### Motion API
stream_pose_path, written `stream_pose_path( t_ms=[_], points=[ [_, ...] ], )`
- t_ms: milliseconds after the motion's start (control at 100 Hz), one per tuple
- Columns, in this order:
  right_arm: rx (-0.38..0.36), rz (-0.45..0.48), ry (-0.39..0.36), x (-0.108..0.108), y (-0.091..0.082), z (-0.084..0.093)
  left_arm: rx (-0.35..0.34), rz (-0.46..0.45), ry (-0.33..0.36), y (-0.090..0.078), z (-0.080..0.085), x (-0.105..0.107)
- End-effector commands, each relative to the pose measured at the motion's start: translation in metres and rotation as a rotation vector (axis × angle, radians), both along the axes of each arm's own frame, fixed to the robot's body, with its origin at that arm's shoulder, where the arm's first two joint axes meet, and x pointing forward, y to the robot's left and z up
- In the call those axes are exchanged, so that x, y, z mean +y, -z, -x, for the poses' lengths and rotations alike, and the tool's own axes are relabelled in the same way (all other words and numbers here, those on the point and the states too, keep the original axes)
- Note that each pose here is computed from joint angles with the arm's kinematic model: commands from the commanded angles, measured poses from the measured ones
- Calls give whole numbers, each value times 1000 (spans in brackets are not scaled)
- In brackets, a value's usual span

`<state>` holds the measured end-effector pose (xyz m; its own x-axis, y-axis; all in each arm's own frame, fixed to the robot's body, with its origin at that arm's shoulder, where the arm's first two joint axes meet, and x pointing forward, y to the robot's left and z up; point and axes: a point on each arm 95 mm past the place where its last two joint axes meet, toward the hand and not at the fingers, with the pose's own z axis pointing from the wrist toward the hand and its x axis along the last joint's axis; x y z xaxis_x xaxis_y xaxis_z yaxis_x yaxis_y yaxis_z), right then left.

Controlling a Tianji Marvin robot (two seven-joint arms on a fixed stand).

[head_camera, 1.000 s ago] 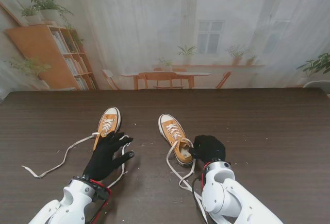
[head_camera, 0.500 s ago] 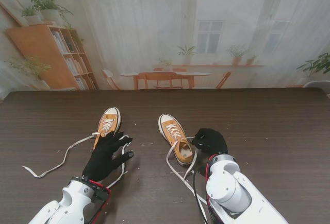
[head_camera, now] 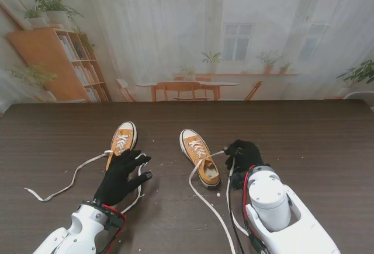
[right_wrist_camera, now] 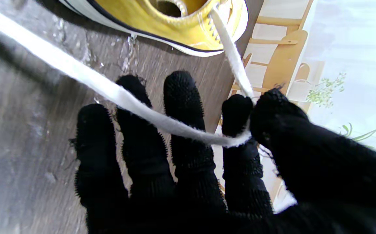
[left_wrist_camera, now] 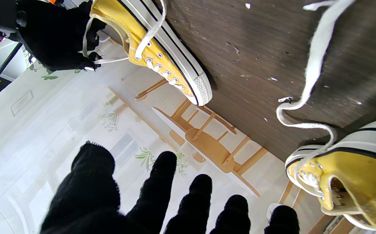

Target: Tie the shoelaces into a bow on the shoes

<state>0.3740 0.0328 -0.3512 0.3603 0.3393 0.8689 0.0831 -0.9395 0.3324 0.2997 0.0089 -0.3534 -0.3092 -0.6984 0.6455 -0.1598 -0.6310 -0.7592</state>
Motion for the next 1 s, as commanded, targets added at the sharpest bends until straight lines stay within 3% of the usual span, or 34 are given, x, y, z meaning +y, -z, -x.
stream_pose_path(
  t_ms=[0,100,480,690,780,890,990],
  points=[
    [3,-13,-7,-3,-3,-3,8,-1,12,-2,0,-3],
    [22,-62,0,-5,-4,-3,11,-1,12,-2,-1,-4],
    [74,-166,-89,1,-12,9,9,-4,13,-2,-2,-4],
    [132,-279,-111,0,-13,11,-6,5,16,-2,-1,-6],
    [130,-232,-139,-4,-14,11,-2,9,30,-2,-1,-11],
    [98,-68,-182,-12,-17,9,10,-2,54,-6,0,-20],
    [66,62,-216,-19,-20,8,63,-79,89,-16,1,-27]
  ],
)
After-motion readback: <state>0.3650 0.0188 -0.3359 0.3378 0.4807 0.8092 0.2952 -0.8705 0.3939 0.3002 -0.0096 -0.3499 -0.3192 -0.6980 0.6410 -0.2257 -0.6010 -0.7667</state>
